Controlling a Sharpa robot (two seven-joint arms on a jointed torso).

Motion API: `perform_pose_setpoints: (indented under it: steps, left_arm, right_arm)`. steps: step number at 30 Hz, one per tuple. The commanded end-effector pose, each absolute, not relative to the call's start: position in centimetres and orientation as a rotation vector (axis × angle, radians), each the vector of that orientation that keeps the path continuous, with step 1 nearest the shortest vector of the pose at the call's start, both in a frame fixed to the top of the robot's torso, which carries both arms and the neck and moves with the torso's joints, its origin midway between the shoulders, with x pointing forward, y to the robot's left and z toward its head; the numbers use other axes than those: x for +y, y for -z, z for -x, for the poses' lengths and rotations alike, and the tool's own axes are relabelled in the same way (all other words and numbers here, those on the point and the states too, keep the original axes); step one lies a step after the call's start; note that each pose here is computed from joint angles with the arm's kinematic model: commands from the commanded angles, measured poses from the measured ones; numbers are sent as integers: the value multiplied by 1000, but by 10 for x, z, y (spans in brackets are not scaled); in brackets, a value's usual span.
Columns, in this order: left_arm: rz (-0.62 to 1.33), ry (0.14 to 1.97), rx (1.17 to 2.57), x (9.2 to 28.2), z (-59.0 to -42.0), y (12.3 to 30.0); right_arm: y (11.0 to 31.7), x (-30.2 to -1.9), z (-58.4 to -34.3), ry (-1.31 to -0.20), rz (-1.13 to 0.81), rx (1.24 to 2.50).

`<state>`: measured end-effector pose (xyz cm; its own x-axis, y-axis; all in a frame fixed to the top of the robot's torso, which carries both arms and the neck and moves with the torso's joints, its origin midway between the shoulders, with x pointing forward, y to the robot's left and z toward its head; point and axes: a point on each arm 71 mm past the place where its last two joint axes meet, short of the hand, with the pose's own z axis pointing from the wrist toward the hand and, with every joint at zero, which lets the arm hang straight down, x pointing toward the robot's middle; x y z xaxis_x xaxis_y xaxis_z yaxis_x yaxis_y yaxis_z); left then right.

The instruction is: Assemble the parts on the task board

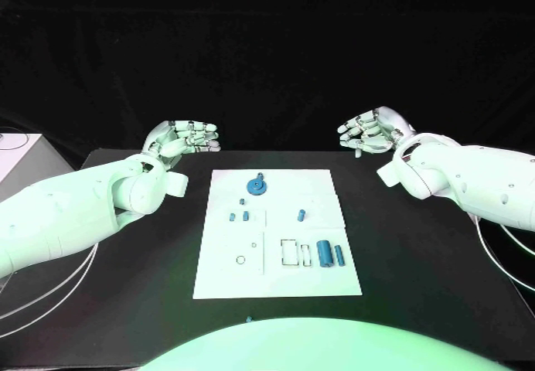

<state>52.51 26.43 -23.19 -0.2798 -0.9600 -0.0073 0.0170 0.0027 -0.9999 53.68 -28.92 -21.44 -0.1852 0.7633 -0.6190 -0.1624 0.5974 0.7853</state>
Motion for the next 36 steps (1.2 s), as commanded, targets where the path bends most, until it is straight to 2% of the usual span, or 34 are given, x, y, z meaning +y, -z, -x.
perform_pose_setpoints:
  steps: [1, 36]
  left_arm:
    - [1045, 1448, 1395, 261, -525, 230]
    - [1044, 1460, 1401, 260, -524, 230]
  right_arm:
    - [214, -288, -537, -916, -513, 1540]
    - [220, -287, -536, -909, -505, 1563]
